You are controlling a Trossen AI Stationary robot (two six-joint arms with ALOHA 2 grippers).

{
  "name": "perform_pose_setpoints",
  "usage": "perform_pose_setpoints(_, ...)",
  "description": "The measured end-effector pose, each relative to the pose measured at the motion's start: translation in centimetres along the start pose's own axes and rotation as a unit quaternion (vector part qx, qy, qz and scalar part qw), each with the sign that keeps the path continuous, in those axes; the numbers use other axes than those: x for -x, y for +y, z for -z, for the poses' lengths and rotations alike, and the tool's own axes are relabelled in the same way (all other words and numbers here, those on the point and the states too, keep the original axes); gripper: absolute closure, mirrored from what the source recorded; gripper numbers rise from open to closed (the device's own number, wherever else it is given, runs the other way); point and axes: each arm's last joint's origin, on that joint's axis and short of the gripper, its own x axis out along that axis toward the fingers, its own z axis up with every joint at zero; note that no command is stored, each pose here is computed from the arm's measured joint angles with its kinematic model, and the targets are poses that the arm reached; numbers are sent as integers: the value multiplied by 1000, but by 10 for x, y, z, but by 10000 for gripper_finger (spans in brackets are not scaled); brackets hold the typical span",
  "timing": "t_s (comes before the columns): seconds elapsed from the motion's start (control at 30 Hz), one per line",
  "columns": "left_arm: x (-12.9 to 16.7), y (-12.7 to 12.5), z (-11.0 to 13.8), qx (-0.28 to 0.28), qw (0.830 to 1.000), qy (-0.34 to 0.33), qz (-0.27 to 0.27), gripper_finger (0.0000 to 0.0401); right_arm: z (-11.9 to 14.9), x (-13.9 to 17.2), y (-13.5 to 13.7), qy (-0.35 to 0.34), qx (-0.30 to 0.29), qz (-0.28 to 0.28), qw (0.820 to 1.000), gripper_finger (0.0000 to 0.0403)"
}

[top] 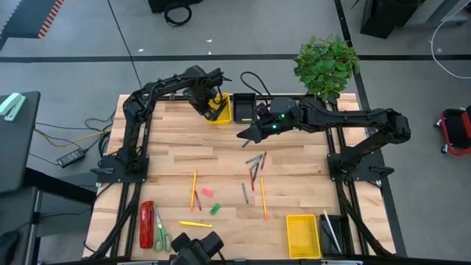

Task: Sort crayons/erasers/pens/pencils in bins
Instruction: Adjust the top yellow bin

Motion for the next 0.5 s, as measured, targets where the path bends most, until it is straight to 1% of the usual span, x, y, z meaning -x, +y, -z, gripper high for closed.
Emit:
perform_pose_setpoints(0.1,8,0,3,-1,1000,15,0,288,0,0,0,2,0,1,1000,276)
perform_pose_setpoints(0.17,18,-2,5,-4,999,30,10,287,1,0,-1,4,-1,2,1000,276)
perform_pose_setpoints(0.23,28,-6,11,-7,998,44,43,287,1,0,-1,4,-1,3,1000,276)
perform_pose_setpoints(0.37,47,-25,21,-4,989,44,141,293,1,0,-1,7,-1,5,1000,276)
perform_pose_setpoints(0.4,49,-31,22,-4,987,43,154,296,1,0,-1,7,-1,5,1000,276)
perform_pose_setpoints(0.5,50,-49,21,-4,988,28,154,304,1,0,-2,-1,-6,14,1000,276)
